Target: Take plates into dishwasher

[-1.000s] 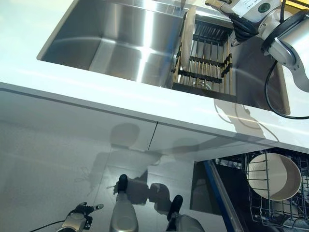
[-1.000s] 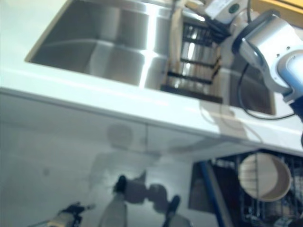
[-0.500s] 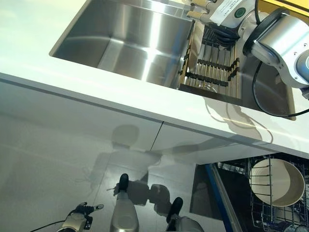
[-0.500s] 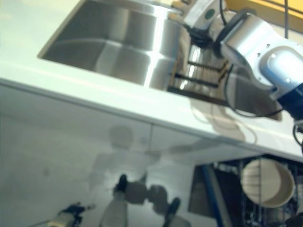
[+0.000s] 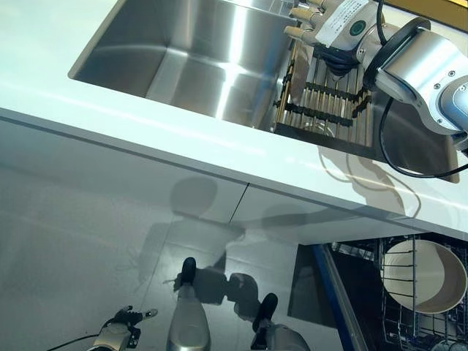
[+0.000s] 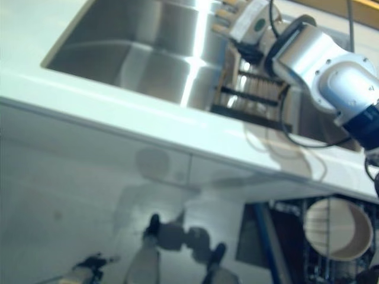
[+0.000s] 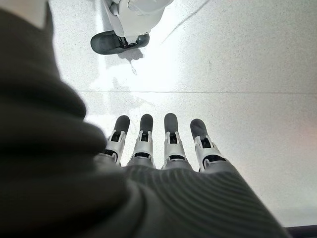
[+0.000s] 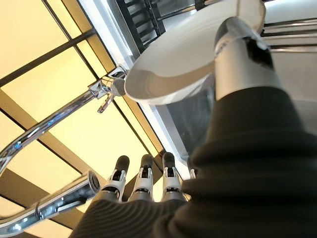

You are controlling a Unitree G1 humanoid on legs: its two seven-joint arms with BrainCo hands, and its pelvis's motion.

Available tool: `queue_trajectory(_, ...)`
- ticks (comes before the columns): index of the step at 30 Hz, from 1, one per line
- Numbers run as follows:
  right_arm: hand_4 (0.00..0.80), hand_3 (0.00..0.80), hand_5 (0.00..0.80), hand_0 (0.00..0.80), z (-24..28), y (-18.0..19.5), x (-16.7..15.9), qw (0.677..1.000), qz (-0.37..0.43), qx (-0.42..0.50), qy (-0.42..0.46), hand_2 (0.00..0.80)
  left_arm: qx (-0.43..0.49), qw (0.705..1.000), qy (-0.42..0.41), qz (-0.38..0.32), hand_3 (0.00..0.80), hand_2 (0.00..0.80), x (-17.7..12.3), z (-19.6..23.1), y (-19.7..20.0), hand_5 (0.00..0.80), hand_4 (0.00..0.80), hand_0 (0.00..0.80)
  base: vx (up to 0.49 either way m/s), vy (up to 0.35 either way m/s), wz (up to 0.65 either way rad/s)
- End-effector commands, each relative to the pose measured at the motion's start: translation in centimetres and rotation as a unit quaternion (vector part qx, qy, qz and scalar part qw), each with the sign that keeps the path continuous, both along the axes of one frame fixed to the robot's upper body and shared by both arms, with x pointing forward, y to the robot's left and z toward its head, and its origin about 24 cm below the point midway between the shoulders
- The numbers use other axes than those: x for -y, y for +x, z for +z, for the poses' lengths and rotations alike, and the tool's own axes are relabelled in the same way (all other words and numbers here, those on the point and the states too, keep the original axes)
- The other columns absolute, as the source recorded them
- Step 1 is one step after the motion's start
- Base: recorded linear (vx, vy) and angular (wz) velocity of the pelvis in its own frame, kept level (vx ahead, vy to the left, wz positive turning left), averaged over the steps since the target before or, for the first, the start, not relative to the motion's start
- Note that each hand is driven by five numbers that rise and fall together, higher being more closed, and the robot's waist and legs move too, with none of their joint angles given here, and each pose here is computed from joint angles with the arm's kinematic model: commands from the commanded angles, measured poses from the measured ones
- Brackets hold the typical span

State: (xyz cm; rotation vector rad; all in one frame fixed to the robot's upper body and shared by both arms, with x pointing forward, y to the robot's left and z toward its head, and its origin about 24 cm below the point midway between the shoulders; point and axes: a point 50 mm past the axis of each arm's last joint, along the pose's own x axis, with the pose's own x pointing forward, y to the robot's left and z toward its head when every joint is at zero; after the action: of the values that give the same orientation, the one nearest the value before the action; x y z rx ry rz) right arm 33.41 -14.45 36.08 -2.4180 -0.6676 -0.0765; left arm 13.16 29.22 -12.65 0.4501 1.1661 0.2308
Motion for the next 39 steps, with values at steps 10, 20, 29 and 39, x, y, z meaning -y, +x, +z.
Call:
queue_trajectory(10, 0.0, 0.0, 0.0, 0.0, 4.1, -1.0, 0.8, 0.996, -0.038, 0.079, -0.035, 0.0, 0.012, 1.0, 0.01, 0.0, 0.0, 0.0, -1.2, 0.9, 0.9, 0.0, 0.0, 0.0, 0.0, 0.0, 0.0)
queue_trajectory(20, 0.0, 0.0, 0.0, 0.0, 4.4, -1.0, 0.2, 0.994, -0.047, 0.086, -0.052, 0.0, 0.019, 1.0, 0.002, 0.007, 0.0, 0.0, -1.0, 0.9, 1.0, 0.0, 0.0, 0.0, 0.0, 0.0, 0.0)
queue_trajectory(29, 0.8, 0.8, 0.8, 0.8, 4.3, -0.3, 0.4, 0.98, -0.13, 0.087, -0.121, 0.8, 0.025, 1.0, -0.004, 0.015, 0.0, 0.0, -1.1, 0.9, 0.7, 0.0, 0.0, 0.0, -0.001, 0.006, 0.03)
queue_trajectory(39, 0.8, 0.8, 0.8, 0.8, 5.0, 0.4, 2.4, 0.968, -0.188, 0.105, -0.126, 0.8, 0.028, 0.998, -0.018, 0.044, 0.0, 0.0, -1.4, 0.9, 0.3, 0.0, 0.0, 0.0, -0.009, 0.0, 0.02)
